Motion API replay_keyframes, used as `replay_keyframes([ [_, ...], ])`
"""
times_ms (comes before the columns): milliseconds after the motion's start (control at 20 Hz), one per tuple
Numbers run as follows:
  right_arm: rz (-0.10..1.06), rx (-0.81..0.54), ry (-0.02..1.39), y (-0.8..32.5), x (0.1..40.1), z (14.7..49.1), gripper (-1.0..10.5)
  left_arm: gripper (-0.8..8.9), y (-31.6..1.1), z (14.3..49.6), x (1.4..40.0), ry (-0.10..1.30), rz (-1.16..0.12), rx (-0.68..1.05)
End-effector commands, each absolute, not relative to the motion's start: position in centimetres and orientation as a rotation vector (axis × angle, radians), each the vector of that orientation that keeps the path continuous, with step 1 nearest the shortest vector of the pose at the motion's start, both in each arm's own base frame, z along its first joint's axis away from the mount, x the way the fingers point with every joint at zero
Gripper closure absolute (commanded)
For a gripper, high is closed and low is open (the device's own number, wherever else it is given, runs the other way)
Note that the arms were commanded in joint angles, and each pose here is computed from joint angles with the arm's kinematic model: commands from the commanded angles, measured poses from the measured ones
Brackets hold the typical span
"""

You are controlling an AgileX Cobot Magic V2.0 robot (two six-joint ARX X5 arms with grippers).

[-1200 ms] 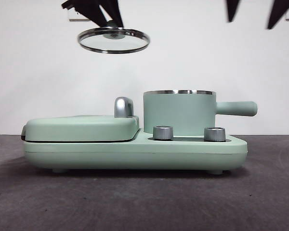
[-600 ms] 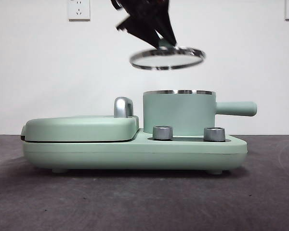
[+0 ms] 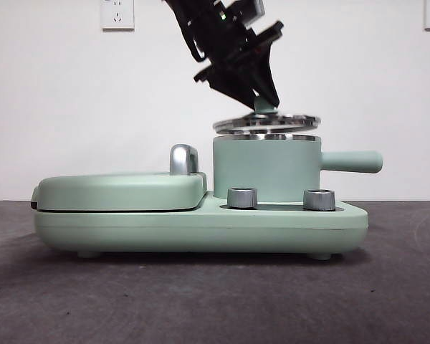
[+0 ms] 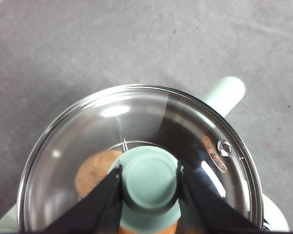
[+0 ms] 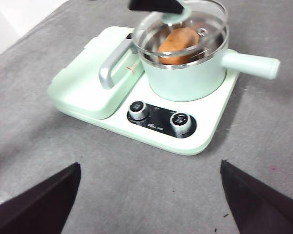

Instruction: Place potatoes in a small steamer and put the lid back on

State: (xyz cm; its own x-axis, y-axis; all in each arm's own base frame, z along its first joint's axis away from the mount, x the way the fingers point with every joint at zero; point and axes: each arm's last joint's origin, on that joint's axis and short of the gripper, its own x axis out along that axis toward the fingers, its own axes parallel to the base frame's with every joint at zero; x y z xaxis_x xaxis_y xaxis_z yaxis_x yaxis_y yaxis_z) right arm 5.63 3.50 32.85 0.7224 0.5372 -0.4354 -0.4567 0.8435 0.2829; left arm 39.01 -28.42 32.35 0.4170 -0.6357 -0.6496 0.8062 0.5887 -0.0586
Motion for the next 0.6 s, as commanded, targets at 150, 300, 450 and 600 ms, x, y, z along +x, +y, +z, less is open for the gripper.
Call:
replay_keyframes([
  [150,0.561,0.185,0.526,3.58,5.64,33.08,4.9,8.08,-29.22,32.47,39.61,0.620,-0.930,0.269],
  [300,0.560,0.187,0.527,3.58,5.64,33.08,4.9,8.08,-29.09,32.41,39.67,0.627,-0.923,0.270],
  [450,0.559,0.191,0.528,3.58,5.64,33.08,4.9,8.08,-28.98,32.21,39.57,0.654,-0.921,0.274],
  [600,0.556,0.202,0.531,3.58,5.65,33.08,4.9,8.08,-29.05,31.81,39.69,0.667,-0.918,0.276],
])
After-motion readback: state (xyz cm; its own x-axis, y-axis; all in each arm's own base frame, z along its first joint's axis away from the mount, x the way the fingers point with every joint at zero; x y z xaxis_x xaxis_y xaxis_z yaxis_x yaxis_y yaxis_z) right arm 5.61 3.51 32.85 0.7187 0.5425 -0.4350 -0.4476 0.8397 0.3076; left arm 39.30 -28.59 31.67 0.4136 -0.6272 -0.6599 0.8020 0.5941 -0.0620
